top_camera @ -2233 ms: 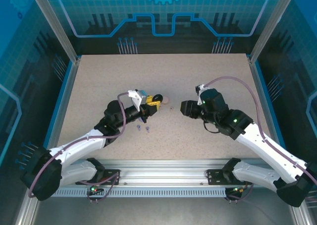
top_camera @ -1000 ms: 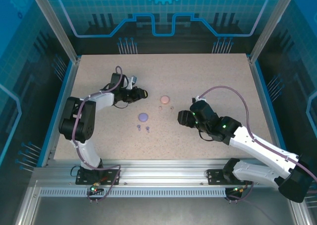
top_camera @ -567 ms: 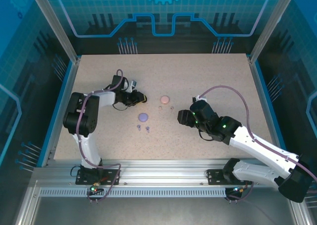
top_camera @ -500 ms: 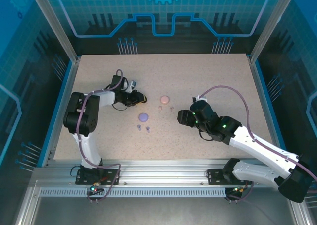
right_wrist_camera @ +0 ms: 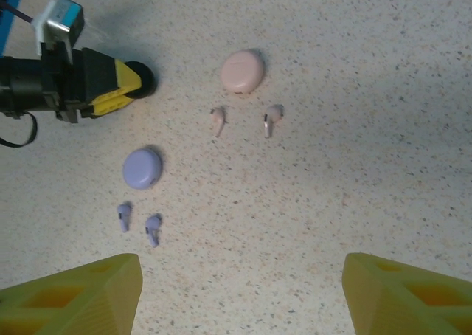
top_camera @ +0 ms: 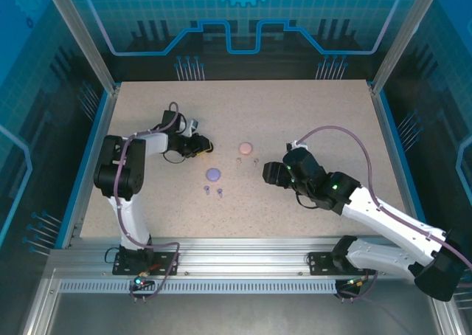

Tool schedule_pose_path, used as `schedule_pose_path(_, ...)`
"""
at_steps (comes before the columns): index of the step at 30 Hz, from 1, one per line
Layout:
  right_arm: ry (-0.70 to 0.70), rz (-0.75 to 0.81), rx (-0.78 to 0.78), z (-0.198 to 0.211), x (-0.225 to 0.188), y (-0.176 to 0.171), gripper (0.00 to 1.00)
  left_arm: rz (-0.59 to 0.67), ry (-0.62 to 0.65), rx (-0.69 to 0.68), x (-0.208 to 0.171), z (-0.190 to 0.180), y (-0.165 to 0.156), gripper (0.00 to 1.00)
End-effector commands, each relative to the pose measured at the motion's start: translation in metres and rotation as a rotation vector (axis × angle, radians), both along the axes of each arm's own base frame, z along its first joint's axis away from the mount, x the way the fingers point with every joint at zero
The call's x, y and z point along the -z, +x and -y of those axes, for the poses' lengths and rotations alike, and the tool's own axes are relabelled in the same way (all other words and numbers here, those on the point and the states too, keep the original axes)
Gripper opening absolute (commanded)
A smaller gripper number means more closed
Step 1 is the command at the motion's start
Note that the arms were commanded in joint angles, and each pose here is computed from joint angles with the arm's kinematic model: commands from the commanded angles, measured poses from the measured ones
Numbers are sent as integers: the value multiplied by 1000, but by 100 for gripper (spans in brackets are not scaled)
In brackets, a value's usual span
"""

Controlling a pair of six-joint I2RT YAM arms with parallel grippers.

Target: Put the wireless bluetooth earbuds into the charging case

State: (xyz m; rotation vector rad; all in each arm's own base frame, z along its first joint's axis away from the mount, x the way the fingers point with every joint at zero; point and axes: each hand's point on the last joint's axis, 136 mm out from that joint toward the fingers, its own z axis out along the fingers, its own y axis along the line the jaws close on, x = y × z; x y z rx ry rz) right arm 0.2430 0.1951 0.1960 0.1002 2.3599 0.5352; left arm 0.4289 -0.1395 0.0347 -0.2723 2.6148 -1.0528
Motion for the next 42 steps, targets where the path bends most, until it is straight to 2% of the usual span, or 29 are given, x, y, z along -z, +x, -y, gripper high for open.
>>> schedule_pose_path(1, -1, 25, -17, -6, -14, 2, 75, 16, 1, 24, -8, -6, 4, 31)
schedule_pose_path(7, -18, 20, -38, -13, -14, 1, 77, 32, 25, 25, -14, -14, 5, 44)
schedule_pose_path(13, -32, 22, -62, -24, -19, 2, 77, 85, 59, -34, -34, -36, 11, 51)
schedule_pose_path(22, -137, -19, -151, -70, -6, 12, 78, 280, 23, -140, -113, -55, 14, 53)
schedule_pose_path(31, -380, -56, -391, -136, 31, 37, 78, 521, -49, -223, -210, -57, -7, 58)
schedule_pose_path(35, -429, -167, -336, -148, 58, 50, 78, 633, -62, -256, -250, -60, -23, 67)
schedule_pose_path(38, -390, -237, -251, -161, 75, 53, 79, 701, -66, -288, -274, -64, -34, 85)
schedule_pose_path(39, -379, -263, -205, -162, 81, 55, 79, 719, -65, -302, -281, -66, -37, 94)
schedule_pose_path(40, -370, -281, -163, -163, 85, 56, 79, 734, -63, -317, -287, -68, -40, 99)
schedule_pose_path(42, -342, -313, -73, -165, 95, 60, 80, 764, -65, -359, -298, -73, -46, 99)
